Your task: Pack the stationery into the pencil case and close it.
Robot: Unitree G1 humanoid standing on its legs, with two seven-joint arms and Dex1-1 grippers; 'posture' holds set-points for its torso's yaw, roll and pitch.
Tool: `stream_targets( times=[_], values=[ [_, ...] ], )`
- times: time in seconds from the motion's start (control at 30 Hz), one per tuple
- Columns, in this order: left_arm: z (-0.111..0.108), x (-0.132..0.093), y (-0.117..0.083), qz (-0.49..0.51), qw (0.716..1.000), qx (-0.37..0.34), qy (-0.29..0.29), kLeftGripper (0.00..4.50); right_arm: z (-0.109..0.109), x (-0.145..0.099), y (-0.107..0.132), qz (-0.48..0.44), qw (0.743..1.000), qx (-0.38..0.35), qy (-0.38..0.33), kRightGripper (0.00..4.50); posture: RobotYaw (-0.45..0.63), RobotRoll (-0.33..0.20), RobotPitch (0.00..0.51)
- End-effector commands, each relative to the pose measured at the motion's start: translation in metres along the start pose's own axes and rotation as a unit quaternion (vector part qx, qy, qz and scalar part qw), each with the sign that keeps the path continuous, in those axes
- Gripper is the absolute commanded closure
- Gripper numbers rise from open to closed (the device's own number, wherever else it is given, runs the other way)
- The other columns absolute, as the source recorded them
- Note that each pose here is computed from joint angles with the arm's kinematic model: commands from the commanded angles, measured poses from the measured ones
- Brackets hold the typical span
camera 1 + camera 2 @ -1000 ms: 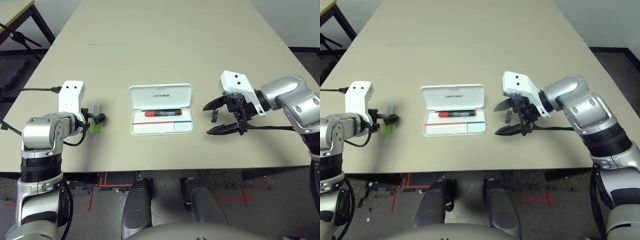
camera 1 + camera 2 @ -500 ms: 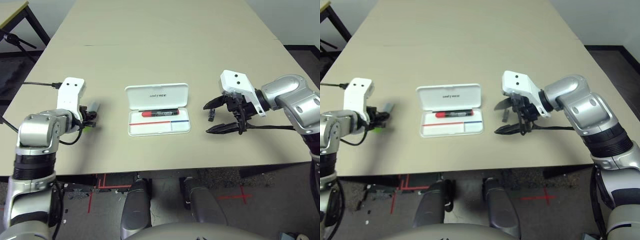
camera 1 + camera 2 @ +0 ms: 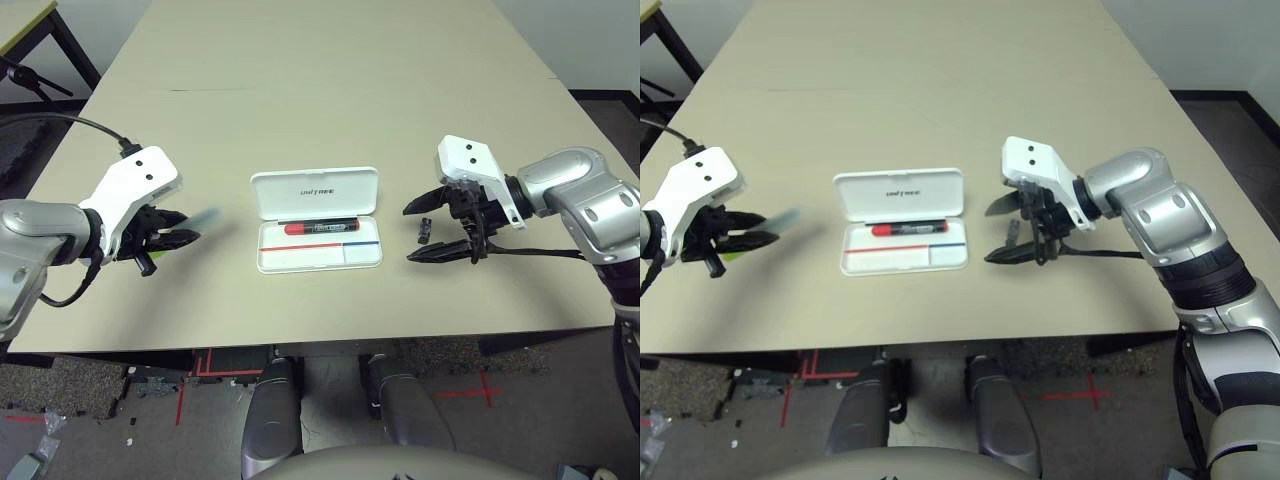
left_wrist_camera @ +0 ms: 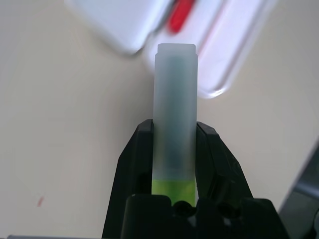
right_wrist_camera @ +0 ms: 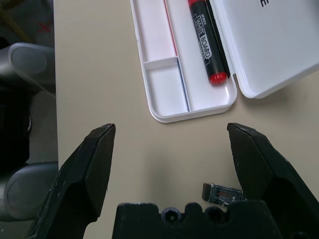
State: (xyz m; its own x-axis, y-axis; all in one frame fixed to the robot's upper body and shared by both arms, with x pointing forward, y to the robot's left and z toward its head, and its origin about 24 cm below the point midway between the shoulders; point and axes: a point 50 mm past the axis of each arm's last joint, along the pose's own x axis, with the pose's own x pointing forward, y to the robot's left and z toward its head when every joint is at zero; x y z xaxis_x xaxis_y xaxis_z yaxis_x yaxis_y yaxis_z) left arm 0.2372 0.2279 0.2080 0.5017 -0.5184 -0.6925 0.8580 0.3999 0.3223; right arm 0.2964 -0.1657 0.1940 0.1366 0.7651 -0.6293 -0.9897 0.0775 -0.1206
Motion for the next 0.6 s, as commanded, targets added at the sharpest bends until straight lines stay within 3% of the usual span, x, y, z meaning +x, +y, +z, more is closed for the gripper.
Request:
stream_targets(
  times=[0.03, 0.37, 0.6],
  values=[
    [0.022, 0.015, -0.015, -0.046, 0.997, 0.05, -0.023, 3.41, 0.001, 0.001, -0.001, -0.001, 1.0, -0.005, 0.003, 0.0, -0.01, 0.0, 0.166],
    [0.045, 0.07, -0.025, -0.1, 0.986, 0.132, -0.03, 3.41, 0.001, 0.003, -0.004, -0.006, 1.0, -0.007, 0.003, 0.0, -0.03, 0.0, 0.16],
    [0.044, 0.087, -0.017, -0.1, 0.985, 0.141, -0.023, 3.41, 0.0, 0.003, -0.002, -0.011, 1.0, -0.005, 0.003, 0.0, -0.05, 0.0, 0.161]
  ],
)
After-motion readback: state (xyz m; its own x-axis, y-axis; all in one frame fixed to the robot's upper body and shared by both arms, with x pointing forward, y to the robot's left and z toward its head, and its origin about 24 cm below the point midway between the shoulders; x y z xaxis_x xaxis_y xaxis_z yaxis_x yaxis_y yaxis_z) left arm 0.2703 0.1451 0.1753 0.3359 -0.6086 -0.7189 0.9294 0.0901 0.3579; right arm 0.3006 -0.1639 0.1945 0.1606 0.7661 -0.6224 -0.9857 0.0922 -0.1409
